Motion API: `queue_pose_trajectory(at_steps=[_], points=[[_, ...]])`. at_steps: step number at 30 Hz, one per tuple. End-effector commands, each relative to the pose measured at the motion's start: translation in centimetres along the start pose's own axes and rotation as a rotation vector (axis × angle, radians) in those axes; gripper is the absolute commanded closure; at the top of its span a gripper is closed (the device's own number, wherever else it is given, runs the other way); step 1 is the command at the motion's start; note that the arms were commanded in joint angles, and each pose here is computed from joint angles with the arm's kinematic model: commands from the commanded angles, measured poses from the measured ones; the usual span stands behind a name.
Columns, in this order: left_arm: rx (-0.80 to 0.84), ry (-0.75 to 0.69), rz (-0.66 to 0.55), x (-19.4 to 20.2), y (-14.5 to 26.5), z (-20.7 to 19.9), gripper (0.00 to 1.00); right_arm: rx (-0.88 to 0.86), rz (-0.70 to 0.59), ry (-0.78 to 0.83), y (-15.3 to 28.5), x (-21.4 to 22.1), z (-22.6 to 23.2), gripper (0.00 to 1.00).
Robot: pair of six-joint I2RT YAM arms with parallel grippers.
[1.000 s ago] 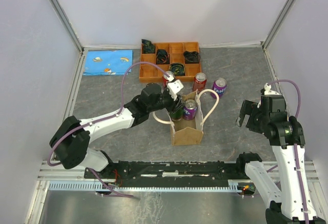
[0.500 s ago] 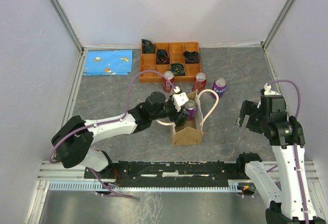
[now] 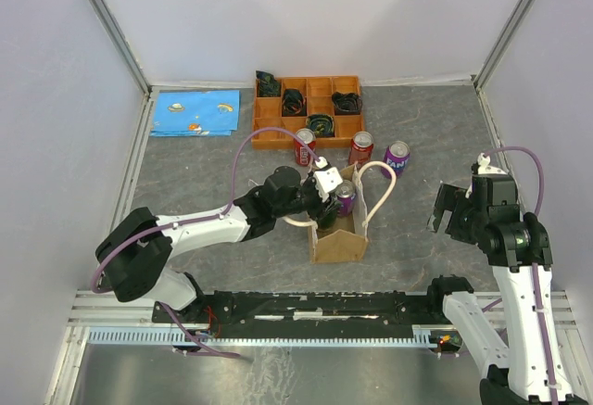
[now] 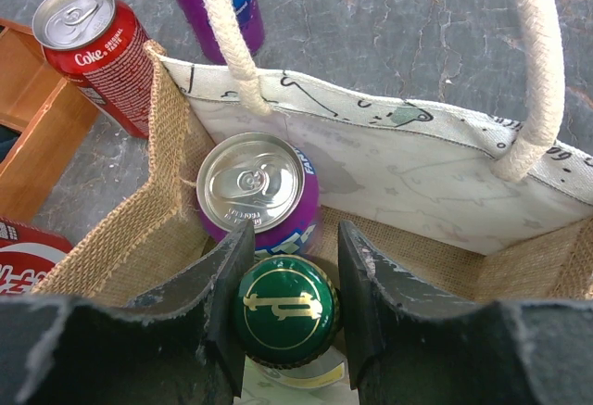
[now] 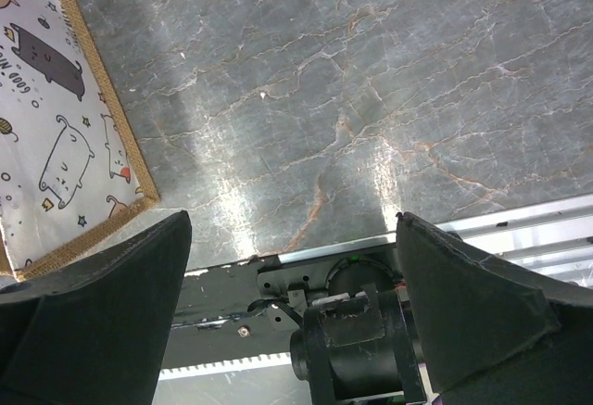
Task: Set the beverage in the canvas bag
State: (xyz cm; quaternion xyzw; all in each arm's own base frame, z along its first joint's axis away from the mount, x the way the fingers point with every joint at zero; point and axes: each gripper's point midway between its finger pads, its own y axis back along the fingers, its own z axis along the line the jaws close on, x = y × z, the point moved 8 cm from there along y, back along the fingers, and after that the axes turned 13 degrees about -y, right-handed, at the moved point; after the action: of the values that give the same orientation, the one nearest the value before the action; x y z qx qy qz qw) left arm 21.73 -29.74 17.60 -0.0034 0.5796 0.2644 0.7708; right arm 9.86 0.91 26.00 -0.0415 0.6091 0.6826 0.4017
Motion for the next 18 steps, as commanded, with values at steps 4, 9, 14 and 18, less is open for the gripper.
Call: queue_pose_trajectory(at_steps=[4,9,14,18], points=[[-0.126,-0.103,-0.109,-3.7,0.0,2.6,0.89,0.003,-0.021,0.005,0.1,-0.2,-0.1,0.01],[-0.194,-0.166,-0.113,-3.6,0.7,3.3,0.97,-0.001,-0.019,0.004,0.1,-0.2,0.0,0.01],[-0.239,-0.225,-0.121,-4.2,0.8,4.1,0.97,-0.001,-0.020,0.001,0.0,-0.1,-0.1,0.01],[-0.256,-0.256,-0.131,-4.6,0.6,4.6,0.97,-0.001,-0.019,0.001,0.0,-0.1,-0.1,0.01]])
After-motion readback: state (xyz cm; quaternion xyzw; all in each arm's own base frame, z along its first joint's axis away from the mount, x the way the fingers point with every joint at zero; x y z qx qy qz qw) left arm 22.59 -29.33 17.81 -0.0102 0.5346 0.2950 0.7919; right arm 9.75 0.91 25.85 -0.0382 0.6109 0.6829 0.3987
